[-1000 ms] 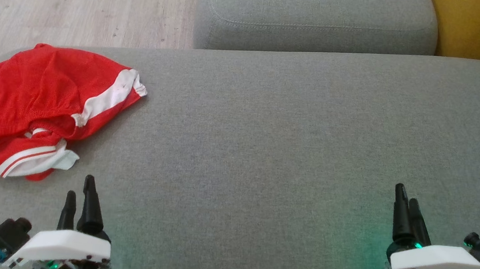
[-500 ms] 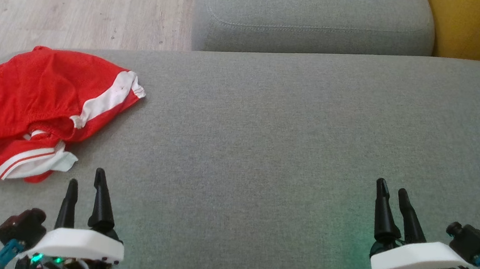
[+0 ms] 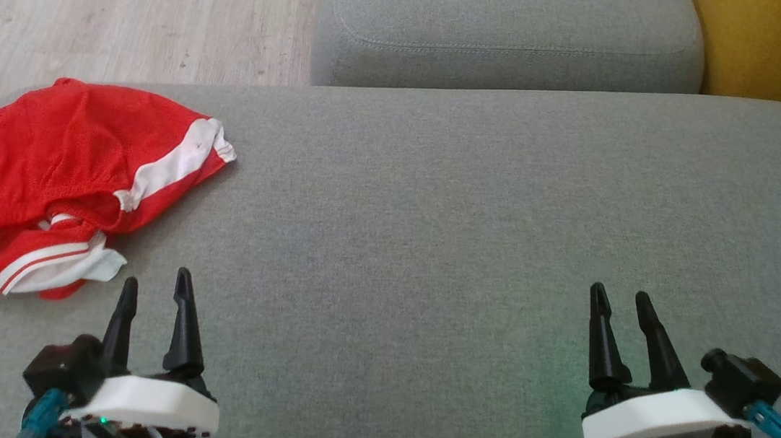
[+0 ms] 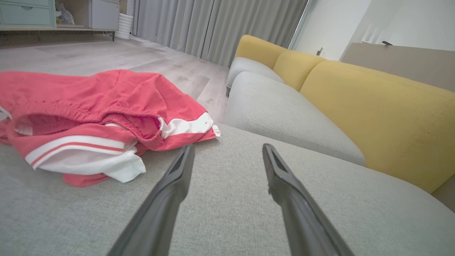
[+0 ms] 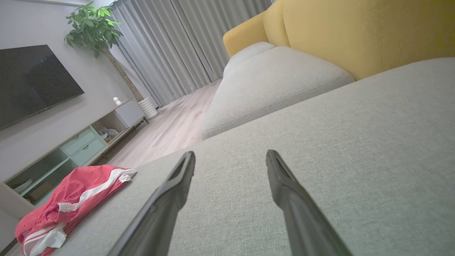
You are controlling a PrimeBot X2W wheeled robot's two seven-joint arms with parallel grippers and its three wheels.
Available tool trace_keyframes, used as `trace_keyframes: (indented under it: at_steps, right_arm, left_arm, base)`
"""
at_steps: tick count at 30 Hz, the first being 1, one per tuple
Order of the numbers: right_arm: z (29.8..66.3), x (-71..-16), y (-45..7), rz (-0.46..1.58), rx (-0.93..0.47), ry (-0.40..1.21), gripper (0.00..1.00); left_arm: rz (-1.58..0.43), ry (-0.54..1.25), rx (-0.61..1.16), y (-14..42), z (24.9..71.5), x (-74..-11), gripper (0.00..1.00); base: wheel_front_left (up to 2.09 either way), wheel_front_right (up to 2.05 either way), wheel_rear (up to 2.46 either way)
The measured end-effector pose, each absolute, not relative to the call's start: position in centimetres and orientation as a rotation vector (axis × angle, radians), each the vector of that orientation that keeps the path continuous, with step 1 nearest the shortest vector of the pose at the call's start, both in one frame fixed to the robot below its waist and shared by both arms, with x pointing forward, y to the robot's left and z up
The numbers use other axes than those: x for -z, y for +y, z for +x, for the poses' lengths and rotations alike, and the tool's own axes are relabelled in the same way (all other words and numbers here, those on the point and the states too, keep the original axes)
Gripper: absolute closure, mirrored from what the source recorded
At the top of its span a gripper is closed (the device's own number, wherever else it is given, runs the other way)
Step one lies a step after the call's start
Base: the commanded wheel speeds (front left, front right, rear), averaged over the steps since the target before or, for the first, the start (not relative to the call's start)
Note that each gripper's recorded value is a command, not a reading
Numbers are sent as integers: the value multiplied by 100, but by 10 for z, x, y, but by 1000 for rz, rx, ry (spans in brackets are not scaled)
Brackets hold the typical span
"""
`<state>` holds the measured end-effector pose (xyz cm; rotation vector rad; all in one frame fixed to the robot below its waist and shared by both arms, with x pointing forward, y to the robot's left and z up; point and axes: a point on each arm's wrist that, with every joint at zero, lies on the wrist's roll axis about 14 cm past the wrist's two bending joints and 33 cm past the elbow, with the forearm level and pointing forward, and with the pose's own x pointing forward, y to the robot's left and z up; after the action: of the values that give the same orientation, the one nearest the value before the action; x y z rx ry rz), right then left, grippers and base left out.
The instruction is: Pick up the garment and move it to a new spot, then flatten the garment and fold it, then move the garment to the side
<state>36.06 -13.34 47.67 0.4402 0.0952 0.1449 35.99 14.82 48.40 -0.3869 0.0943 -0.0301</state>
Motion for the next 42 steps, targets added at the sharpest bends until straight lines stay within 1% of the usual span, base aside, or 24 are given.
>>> trace_keyframes:
  at_steps: [38, 42]
  right_arm:
    - [358, -500, -107, -19, -286, -53, 0]
    - [358, -501, -107, -27, -289, -56, 0]
  left_arm:
    - [89, -122, 147, 124, 356, -518, 0]
    - [96, -124, 147, 124, 356, -518, 0]
  base:
    - [0, 0, 0]
    - [0, 0, 0]
